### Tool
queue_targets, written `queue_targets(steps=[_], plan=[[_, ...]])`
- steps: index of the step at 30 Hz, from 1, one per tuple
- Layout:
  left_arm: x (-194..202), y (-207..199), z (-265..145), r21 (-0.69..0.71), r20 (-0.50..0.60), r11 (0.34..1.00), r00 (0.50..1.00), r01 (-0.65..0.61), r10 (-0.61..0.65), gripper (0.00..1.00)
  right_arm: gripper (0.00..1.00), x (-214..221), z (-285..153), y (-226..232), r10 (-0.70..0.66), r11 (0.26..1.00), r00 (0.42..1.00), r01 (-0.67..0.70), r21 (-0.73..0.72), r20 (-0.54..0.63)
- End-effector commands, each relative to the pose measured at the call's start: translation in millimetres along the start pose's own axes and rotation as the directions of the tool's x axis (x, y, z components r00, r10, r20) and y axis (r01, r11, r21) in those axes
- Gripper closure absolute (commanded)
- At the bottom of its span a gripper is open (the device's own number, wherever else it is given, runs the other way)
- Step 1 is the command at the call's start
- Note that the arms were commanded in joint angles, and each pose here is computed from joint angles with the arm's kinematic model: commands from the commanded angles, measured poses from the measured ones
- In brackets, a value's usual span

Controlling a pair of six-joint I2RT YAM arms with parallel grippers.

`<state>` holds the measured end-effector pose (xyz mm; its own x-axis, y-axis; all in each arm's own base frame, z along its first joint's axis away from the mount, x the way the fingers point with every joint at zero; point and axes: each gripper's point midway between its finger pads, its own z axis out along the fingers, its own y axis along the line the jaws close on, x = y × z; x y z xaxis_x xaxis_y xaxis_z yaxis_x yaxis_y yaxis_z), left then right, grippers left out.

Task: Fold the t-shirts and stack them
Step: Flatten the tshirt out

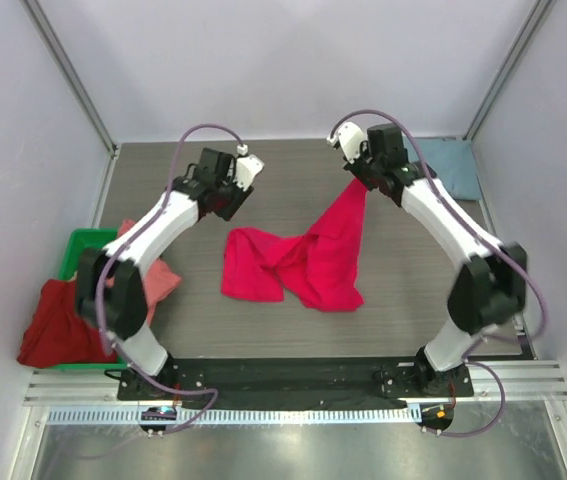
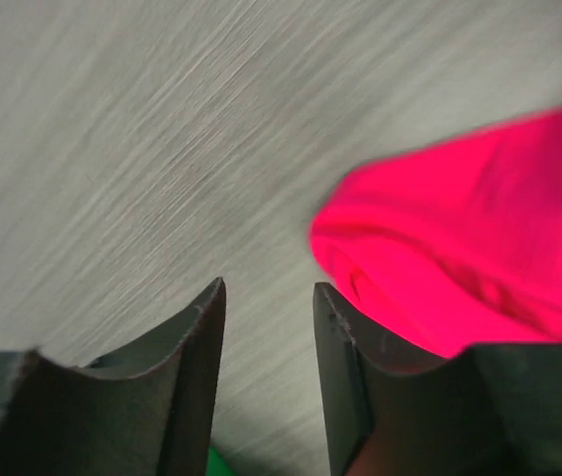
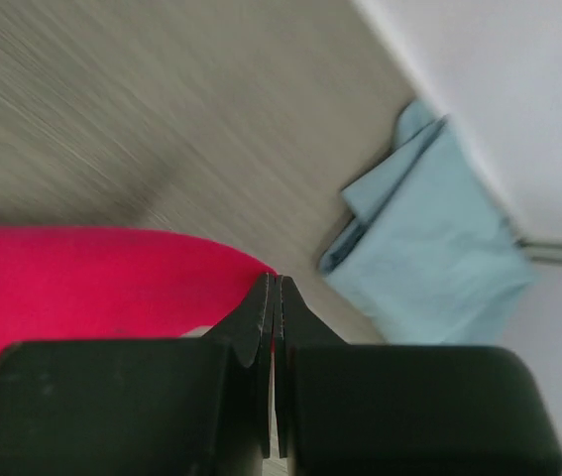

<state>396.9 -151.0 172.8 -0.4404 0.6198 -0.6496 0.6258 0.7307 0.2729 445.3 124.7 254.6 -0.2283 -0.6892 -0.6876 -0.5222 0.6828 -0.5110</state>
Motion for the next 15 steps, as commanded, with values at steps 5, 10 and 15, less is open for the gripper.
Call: queue_targets(steps=[5,10,15], plan=[[-60,-9,-28,0.107,0.175,0.993,0.982,0.059,-0.077,0.55,0.99,41,70,-49,0.195,0.979,0.977,-0.188,0.078,-0.091],[-10,-110,-26,0.389,-0.02,0.919,0.997,-0.067,0.081,0.53,0.99,53,77,-28,0.212,0.977,0.971,-0.213,0.003,-0.109],[24,-157,-20,0.5,-0.056,0.852,0.975,-0.158,0.214,0.5,0.99,69,87,-6,0.252,0.964,0.956,-0.262,-0.05,-0.152]])
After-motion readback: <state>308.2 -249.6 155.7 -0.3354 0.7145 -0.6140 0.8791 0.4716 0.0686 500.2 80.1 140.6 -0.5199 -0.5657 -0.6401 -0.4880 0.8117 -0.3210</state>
